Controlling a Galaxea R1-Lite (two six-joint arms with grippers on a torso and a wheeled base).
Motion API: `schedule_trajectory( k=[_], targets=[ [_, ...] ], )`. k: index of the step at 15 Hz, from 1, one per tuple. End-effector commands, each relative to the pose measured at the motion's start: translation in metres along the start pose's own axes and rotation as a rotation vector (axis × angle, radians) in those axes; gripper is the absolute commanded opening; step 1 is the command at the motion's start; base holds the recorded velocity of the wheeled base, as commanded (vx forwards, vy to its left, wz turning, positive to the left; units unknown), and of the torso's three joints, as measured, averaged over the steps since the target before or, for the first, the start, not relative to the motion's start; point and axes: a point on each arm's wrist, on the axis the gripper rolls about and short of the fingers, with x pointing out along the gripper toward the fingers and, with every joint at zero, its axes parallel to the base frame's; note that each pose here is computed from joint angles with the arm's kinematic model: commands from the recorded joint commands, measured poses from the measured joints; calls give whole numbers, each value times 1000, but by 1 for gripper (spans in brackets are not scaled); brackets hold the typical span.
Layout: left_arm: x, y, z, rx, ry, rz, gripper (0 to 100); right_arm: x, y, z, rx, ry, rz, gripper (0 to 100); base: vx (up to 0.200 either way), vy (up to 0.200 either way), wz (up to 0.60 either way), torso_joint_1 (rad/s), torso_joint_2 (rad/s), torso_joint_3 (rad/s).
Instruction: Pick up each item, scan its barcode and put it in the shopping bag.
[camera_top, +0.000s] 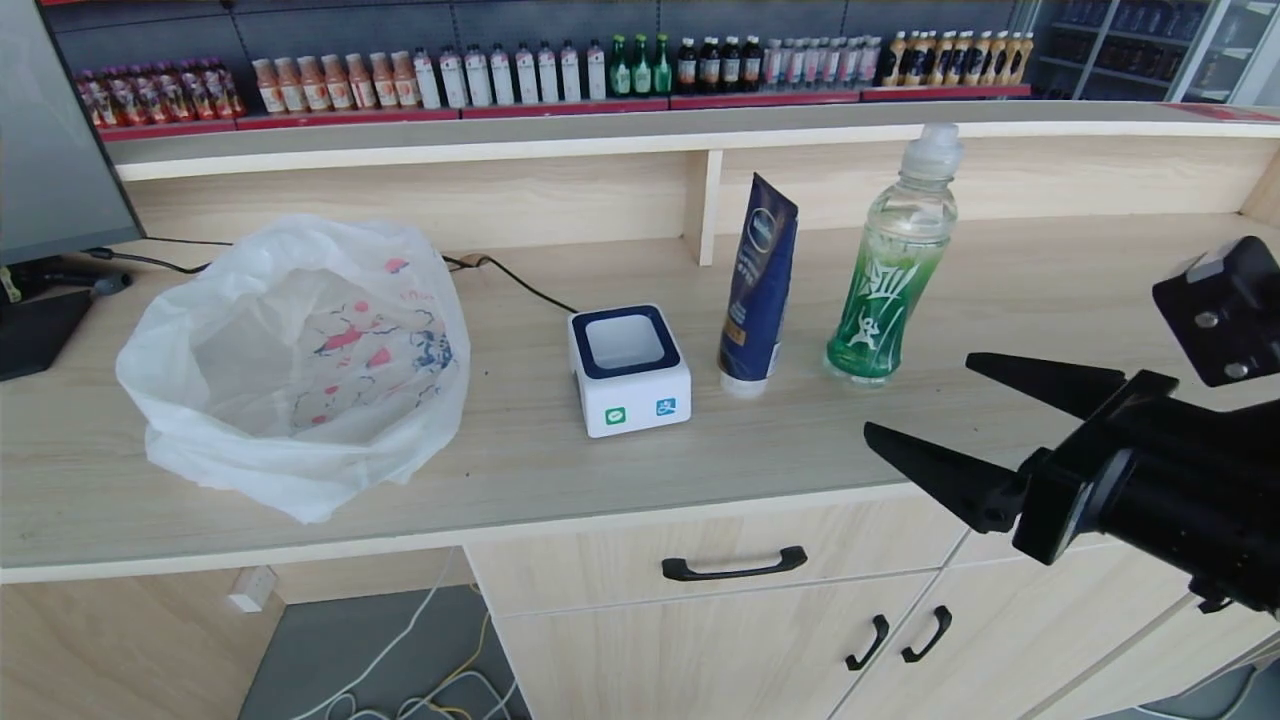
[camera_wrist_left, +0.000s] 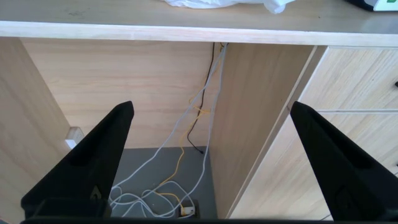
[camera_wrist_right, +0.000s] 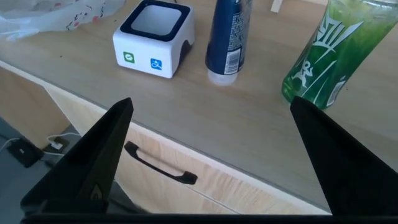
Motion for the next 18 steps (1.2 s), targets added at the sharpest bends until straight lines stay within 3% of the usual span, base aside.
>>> schedule_trajectory(
  k=[1, 2, 6, 9, 12, 18],
  targets=[
    [0, 0, 0, 0, 0, 0, 100, 10, 4, -2, -5, 22, 9, 100, 0, 0, 0, 0, 0, 0],
    [0, 0, 0, 0, 0, 0, 100, 14, 3, 7, 0, -10, -54, 100, 0, 0, 0, 0, 0, 0],
    [0, 0, 0, 0, 0, -2, 100, 35, 19, 9, 21, -40, -11, 100, 0, 0, 0, 0, 0, 0],
    [0, 0, 0, 0, 0, 0, 100, 61, 32, 7, 125, -83, 9, 100, 0, 0, 0, 0, 0, 0],
    [0, 0, 0, 0, 0, 0, 100, 86, 37, 3, 151, -180, -38, 100, 0, 0, 0, 0, 0, 0],
    [0, 0, 0, 0, 0, 0, 100, 116, 40, 14, 160, -219, -120, 100, 0, 0, 0, 0, 0, 0]
  ],
)
